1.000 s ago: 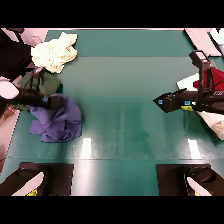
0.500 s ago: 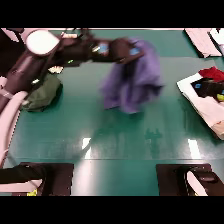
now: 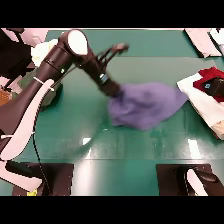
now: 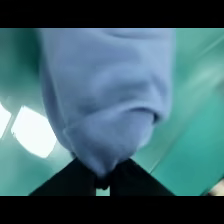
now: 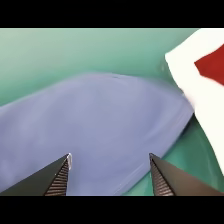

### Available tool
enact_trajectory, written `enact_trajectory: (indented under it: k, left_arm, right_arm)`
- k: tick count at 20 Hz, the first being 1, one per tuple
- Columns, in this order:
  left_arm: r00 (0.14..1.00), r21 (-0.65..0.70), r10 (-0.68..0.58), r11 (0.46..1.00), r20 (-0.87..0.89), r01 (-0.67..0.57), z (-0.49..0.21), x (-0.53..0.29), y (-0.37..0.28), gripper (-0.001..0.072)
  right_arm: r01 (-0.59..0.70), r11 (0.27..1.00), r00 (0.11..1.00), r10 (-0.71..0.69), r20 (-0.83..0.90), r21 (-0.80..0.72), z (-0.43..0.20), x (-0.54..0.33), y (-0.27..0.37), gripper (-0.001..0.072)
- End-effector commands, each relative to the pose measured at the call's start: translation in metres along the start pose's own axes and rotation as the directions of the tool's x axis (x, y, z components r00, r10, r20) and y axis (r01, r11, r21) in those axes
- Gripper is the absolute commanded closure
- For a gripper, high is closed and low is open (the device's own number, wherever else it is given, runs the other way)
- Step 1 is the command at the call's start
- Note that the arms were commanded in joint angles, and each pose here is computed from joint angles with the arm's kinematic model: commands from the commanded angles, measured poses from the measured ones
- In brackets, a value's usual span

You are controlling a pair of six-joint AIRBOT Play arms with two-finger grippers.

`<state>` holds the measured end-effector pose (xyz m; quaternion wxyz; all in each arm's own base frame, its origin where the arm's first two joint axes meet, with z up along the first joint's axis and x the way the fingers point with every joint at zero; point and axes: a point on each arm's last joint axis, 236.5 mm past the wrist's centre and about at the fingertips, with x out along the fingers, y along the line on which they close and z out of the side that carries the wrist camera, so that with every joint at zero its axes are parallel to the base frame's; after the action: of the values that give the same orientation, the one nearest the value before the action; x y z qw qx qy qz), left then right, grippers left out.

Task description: Fold the shirts.

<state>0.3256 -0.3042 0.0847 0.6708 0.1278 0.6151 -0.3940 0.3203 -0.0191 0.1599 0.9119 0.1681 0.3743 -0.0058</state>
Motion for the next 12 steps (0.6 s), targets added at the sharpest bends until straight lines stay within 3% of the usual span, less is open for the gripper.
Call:
enact_trajectory:
  k: [1,2,3,4,5,8,10,12]
  left_arm:
    - [0.884,-0.074,0.189,0.967,-0.428,-0.243,-0.107,0.024,0.072,0.0676]
    - [0.865,-0.089,0.17,0.967,-0.473,-0.239,-0.123,0.037,0.076,0.0676]
    - [0.845,-0.118,0.141,0.965,-0.517,-0.233,-0.14,0.049,0.079,0.0586]
    - [0.824,-0.156,0.121,0.957,-0.554,-0.245,-0.156,0.057,0.084,0.0427]
    - [0.812,-0.189,0.104,0.948,-0.574,-0.255,-0.167,0.064,0.089,0.0387]
    - [0.822,-0.283,0.053,0.925,-0.566,-0.255,-0.176,0.071,0.096,0.038]
    - [0.897,-0.342,0.027,0.919,-0.441,-0.196,-0.154,0.065,0.096,0.0209]
    - [0.943,-0.376,0.062,0.907,-0.328,-0.191,-0.141,0.043,0.107,0.0205]
  right_arm:
    - [-0.033,0.998,0.984,0.043,-0.175,0.061,-0.035,0.027,-0.004,0.0165]
    - [-0.05,0.995,0.967,0.069,-0.244,0.081,-0.055,0.037,-0.003,0.0165]
    - [-0.07,0.992,0.951,0.097,-0.294,0.101,-0.071,0.046,-0.001,0.0165]
    - [-0.087,0.988,0.936,0.127,-0.33,0.131,-0.087,0.055,0.0,0.0165]
    - [-0.095,0.982,0.924,0.147,-0.352,0.162,-0.099,0.065,-0.002,0.0165]
    - [-0.158,0.942,0.871,0.275,-0.408,0.297,-0.128,0.092,-0.003,0.0161]
    - [-0.22,0.888,0.833,0.386,-0.396,0.404,-0.132,0.107,0.001,0.0155]
    - [-0.238,0.846,0.825,0.435,-0.361,0.477,-0.128,0.12,-0.006,0.0155]
